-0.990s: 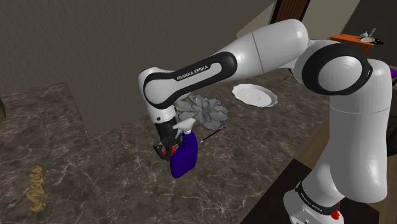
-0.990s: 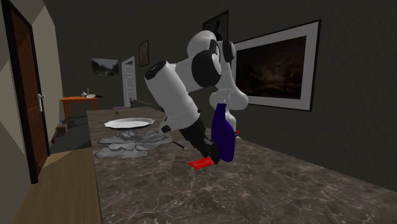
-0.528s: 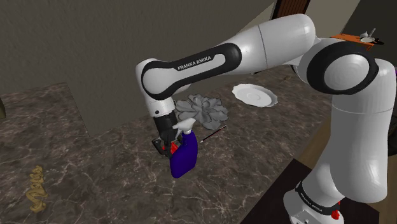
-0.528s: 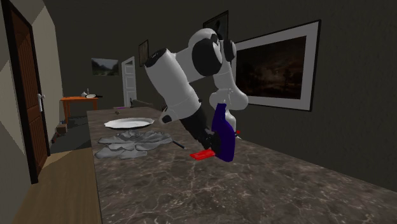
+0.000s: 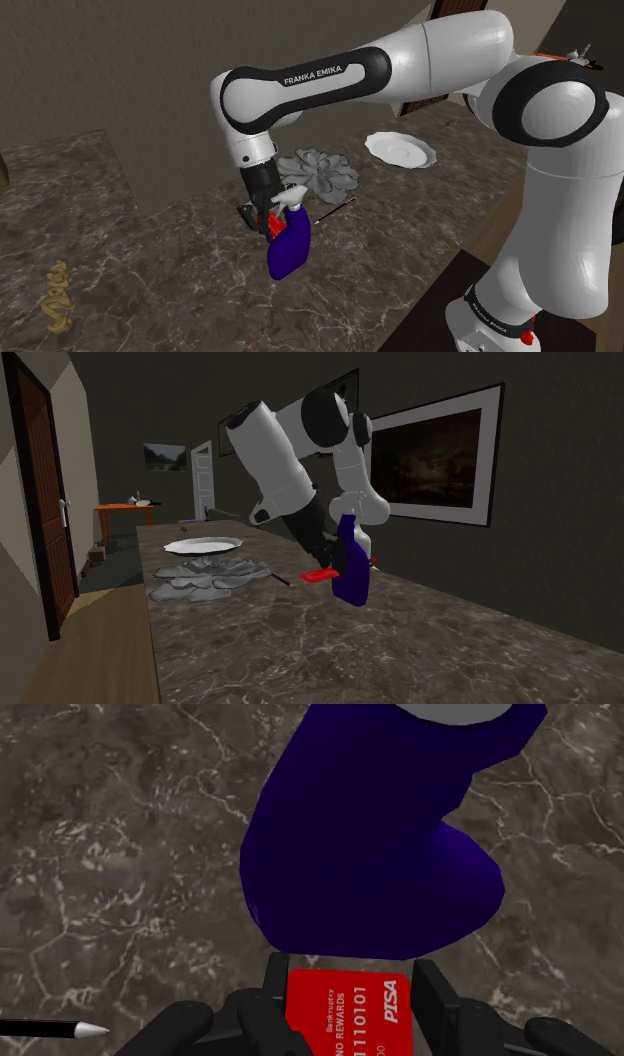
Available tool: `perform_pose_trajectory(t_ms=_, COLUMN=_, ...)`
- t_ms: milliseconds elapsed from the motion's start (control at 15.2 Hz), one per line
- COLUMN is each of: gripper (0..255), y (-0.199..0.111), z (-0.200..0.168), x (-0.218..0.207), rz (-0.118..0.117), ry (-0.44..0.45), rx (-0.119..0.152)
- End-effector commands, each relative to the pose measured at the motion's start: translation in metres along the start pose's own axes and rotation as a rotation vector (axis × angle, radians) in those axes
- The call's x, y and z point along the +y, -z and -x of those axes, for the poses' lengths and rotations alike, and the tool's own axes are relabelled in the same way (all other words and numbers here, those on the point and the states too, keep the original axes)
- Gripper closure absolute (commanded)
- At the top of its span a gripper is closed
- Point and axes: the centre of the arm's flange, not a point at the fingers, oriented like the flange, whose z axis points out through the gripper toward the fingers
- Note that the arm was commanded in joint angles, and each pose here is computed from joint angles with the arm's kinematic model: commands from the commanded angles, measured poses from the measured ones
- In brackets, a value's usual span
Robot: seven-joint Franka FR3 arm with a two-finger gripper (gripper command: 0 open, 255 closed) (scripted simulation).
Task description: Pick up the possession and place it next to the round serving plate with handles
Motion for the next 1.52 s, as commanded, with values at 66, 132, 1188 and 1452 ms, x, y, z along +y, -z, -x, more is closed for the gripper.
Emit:
perform_pose_trajectory(t_ms=66, gripper=255, y=0.011, z=0.007, x=0.000, rz=0.000, ry=0.000, rx=0.000)
perform_pose_trajectory(t_ms=132, gripper=255, y=0.009, z=0.009, x=0.013, rz=0.000, ry=0.000, rx=0.000)
perform_pose_trajectory(t_ms=1188, gripper=255, y=-0.014, z=0.048, x=0.219, rz=0.000, ry=0.000, rx=0.000)
perform_pose_trajectory(t_ms=1452, gripper=255, y=-0.020, z=0.058, x=0.270, rz=0.000, ry=0.000, rx=0.000)
